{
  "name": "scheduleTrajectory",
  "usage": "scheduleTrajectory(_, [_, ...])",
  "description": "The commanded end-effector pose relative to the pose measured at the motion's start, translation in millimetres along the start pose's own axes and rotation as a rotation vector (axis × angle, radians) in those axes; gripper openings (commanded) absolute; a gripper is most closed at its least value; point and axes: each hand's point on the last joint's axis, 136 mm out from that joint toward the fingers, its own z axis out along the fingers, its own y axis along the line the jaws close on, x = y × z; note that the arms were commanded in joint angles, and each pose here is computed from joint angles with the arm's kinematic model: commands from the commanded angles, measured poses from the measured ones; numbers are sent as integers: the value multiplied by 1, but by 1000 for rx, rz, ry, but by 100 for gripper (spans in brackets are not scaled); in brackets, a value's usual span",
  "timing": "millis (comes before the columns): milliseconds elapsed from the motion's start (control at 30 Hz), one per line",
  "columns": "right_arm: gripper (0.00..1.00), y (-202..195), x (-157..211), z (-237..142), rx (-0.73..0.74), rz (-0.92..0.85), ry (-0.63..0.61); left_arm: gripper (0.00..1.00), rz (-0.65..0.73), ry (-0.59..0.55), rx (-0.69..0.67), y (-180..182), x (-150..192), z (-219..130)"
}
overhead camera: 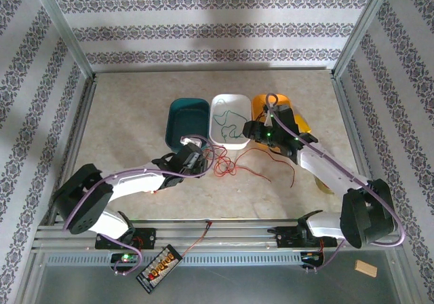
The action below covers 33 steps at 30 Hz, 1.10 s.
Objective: Untangle the cables
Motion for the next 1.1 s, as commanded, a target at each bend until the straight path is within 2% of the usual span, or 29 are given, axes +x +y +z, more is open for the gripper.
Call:
scheduleTrajectory(0, [51, -1, 2, -7, 14, -5, -19, 54, 20, 68, -20, 3, 8, 6])
scheduleTrajectory(233, [52, -1, 2, -9, 12, -6, -22, 34, -3, 109, -22, 7, 22, 7])
scheduleTrajectory(600, [51, 0, 3, -11, 6, -5, -27, 32, -13, 147, -32, 8, 34, 5])
scheduleTrajectory(700, [52, 0, 3, -12, 4, -3, -30, 23, -1, 158, -40, 8, 37, 3])
scheduleTrajectory(800, [51, 3, 5, -14, -11, -8, -26, 7, 27, 153, -48, 7, 38, 1])
scheduleTrajectory(833, [51, 5, 5, -14, -22, -16, -21, 0, 40, 145, -50, 7, 36, -1])
scheduleTrajectory(933, [51, 18, 15, -14, -78, -63, 17, 0, 79, 86, -22, -1, 24, -11])
scheduleTrajectory(1067, [51, 47, 43, -14, -202, -170, 130, 0, 124, -52, 105, -21, -3, -36])
